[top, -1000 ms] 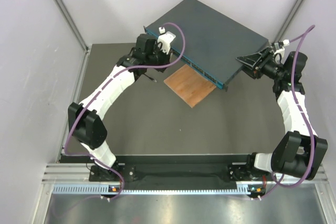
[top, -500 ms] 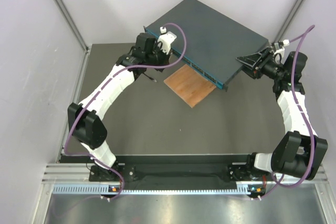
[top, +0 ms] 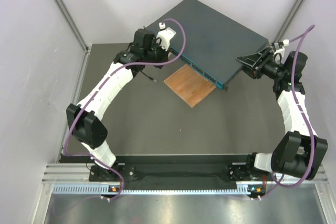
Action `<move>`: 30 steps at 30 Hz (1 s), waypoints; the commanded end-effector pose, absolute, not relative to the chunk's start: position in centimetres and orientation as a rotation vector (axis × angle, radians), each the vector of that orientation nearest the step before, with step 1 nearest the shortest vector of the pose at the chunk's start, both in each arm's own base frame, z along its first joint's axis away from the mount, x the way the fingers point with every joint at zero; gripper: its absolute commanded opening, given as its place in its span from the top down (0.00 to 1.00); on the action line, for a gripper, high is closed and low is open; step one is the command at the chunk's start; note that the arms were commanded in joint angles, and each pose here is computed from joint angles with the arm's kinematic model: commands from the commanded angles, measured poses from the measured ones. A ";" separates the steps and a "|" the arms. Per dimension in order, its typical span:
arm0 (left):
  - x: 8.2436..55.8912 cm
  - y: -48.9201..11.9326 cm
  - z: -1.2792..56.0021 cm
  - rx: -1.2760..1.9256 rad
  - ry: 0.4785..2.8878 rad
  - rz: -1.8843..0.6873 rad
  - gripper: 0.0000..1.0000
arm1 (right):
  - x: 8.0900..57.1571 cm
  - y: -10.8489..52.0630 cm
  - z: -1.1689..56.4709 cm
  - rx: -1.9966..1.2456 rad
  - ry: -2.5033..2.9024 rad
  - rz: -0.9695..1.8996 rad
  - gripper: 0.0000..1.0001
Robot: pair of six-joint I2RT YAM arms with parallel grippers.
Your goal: Insert the plug into the switch port
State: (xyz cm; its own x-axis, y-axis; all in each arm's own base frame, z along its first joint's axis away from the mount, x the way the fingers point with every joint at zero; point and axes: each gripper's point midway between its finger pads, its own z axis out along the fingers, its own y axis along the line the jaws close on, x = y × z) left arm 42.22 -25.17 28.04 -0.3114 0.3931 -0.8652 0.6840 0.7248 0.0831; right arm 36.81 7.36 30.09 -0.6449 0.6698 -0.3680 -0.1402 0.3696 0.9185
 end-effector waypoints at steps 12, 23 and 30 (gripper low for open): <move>45.5 -30.2 38.5 0.752 1.573 -0.527 1.00 | 37.6 8.3 31.9 0.148 1.803 1.211 1.00; 44.7 -29.5 37.3 0.781 1.618 -0.509 0.77 | 37.9 8.3 32.0 0.151 1.803 1.210 1.00; 41.5 -24.4 35.1 0.794 1.727 -0.436 0.59 | 37.9 8.2 31.8 0.160 1.812 1.208 1.00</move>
